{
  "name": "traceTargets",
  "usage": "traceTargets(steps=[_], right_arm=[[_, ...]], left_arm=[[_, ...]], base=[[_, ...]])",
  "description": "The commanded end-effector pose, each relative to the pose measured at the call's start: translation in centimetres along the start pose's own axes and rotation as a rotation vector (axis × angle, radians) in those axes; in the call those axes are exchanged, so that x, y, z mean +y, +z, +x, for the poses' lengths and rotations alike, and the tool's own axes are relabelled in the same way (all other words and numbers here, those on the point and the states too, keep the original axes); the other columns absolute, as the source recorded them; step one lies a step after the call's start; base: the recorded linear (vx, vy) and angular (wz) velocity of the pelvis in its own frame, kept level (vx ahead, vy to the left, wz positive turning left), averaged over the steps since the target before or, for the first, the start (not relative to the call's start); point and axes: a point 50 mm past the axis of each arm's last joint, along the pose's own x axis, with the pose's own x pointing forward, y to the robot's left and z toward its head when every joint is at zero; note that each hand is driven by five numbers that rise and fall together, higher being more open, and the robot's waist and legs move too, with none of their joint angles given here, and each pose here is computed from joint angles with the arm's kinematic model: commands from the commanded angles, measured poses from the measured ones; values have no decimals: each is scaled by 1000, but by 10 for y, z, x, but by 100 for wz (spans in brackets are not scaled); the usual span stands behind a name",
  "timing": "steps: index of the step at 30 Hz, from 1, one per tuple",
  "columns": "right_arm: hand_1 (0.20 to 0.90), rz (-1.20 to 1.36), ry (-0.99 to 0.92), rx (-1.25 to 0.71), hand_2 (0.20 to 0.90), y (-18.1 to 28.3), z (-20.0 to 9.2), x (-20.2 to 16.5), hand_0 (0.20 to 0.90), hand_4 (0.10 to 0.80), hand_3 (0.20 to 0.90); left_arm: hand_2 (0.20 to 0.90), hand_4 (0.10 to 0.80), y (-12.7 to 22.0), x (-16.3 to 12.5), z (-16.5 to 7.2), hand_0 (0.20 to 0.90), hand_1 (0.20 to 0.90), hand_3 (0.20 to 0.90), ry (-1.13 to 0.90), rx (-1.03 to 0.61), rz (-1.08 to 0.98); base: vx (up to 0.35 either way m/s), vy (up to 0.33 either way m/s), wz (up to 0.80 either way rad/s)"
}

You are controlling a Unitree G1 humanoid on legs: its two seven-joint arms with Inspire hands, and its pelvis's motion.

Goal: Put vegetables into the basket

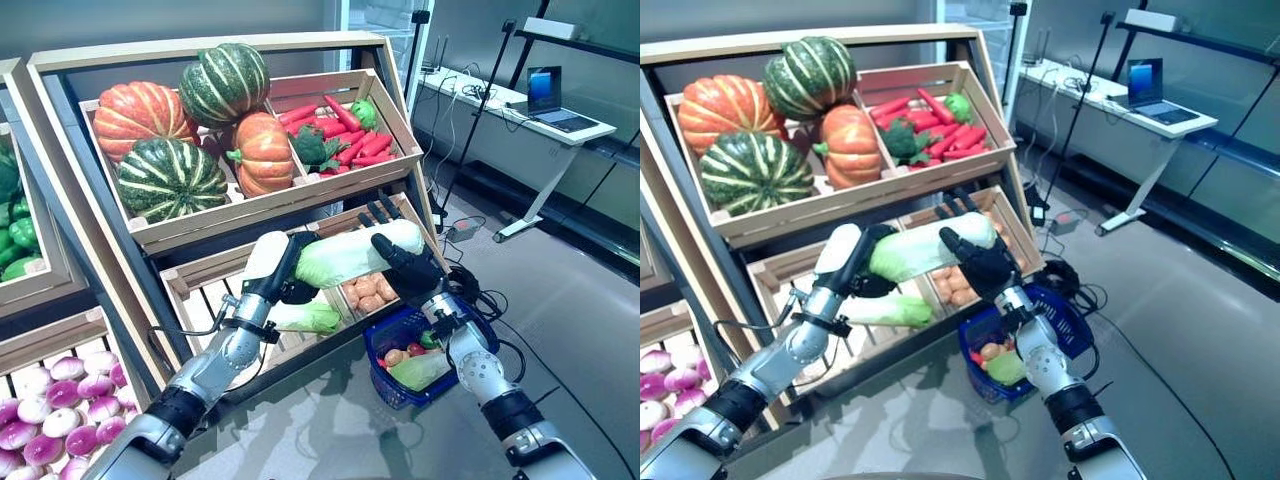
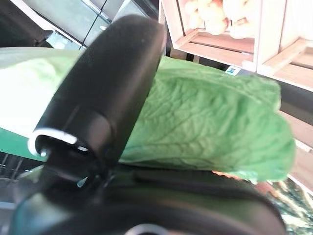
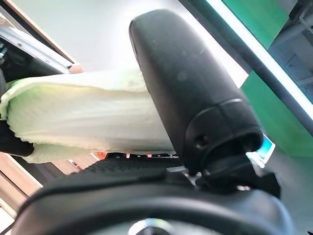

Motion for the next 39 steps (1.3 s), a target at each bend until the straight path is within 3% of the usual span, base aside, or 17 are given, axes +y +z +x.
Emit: traceTargets(steps=[1, 7, 8, 9, 24, 25, 26, 39], right_arm=[[900, 17, 267, -30, 900, 7, 44, 46, 900, 800, 900], [900, 16, 155, 8, 900, 1, 40, 28, 900, 800, 900], [822, 23, 152, 8, 822, 0, 39, 27, 822, 748, 822], [300, 44, 138, 2, 300, -1, 37, 24, 300, 400, 300], [300, 78, 172, -150, 300, 10, 43, 34, 300, 400, 300], [300, 69, 169, -170, 300, 13, 44, 34, 300, 400, 300], [300, 63, 168, -181, 300, 15, 44, 35, 300, 400, 300], [300, -163, -2, -336, 300, 62, 30, 15, 300, 400, 300]], left_arm=[[300, 400, 92, 7, 43, 300, 300, 300, 46, -544, -72], [300, 400, 98, 8, 44, 300, 300, 300, 59, -554, -112], [300, 400, 99, 8, 44, 300, 300, 300, 60, -553, -114], [300, 400, 99, 8, 43, 300, 300, 300, 63, -550, -121], [300, 400, 97, 3, 42, 300, 300, 300, 41, -497, -138], [662, 642, 94, 1, 43, 662, 662, 662, 15, -469, -138], [900, 800, 93, -1, 42, 900, 900, 900, -11, -454, -135], [900, 800, 32, 1, 34, 900, 900, 900, 55, -87, -155]], base=[[0, 0, 0], [5, 0, -1], [14, 1, -6], [18, 1, -8], [2, 0, -1], [0, 0, 0], [0, 0, 0], [0, 0, 0]])
